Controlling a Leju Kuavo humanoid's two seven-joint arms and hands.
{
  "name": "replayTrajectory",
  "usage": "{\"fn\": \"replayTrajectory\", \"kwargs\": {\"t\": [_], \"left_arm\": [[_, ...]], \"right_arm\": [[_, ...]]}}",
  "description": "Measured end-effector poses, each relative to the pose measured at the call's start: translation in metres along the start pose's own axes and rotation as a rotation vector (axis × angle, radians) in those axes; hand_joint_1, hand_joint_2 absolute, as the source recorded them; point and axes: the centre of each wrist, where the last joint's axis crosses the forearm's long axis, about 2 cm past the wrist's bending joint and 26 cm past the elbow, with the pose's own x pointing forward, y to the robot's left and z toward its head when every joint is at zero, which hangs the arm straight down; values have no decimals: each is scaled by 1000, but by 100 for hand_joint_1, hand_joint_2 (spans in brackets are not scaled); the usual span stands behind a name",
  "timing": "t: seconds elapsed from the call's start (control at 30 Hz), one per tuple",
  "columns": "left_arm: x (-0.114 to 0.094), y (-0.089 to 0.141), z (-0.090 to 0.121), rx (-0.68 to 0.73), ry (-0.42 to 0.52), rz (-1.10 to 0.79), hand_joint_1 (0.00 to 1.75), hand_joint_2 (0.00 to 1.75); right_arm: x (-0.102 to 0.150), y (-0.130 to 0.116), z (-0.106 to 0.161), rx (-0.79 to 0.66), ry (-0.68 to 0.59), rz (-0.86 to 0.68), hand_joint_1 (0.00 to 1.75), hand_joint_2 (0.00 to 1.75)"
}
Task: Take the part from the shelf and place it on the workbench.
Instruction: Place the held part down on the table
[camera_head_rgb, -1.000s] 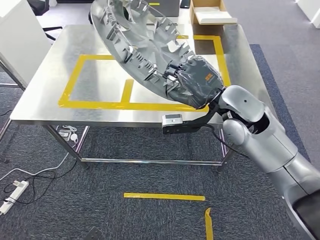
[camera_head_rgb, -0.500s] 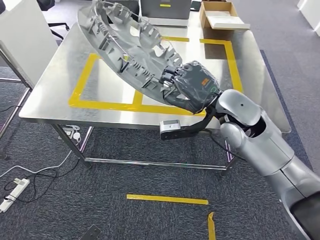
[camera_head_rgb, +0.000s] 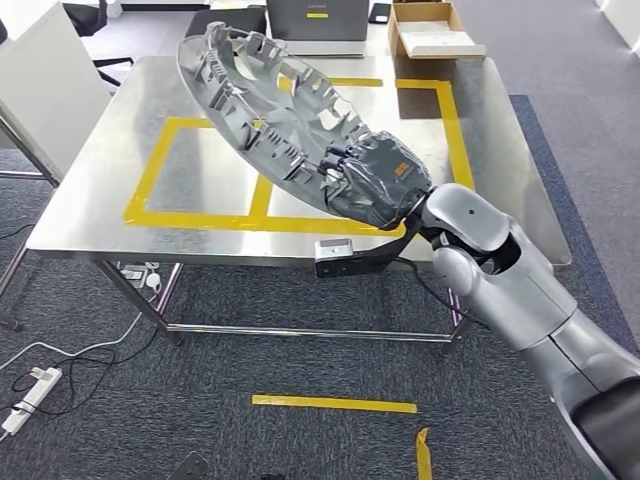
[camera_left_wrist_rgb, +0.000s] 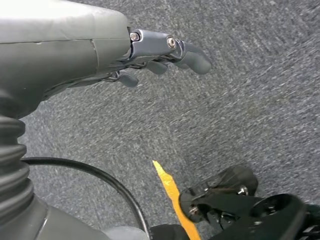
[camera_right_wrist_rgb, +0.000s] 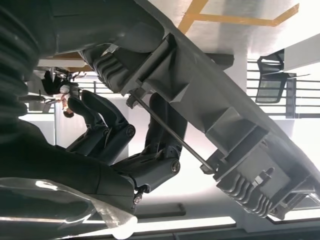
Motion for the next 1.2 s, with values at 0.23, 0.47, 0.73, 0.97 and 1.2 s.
{"fn": "replayTrajectory", "kwargs": {"t": [0.23, 0.47, 0.73, 0.97, 1.2], "left_arm": [[-2, 0, 1, -1, 1, 1, 0, 175], [-4, 0, 1, 2, 6, -1, 0, 175], [-2, 1, 1, 9, 2, -3, 0, 175], [-3, -1, 2, 68, 42, -24, 0, 175], [-4, 0, 2, 90, 49, -31, 0, 175]], "right_arm": [[-4, -2, -2, 2, 6, 1, 175, 175], [-5, 5, 0, 23, 14, -10, 175, 175], [-8, 8, 0, 35, 26, -14, 175, 175], [-6, 21, 4, 77, 38, -25, 175, 175], [-7, 29, 5, 135, 59, -8, 175, 175]]}}
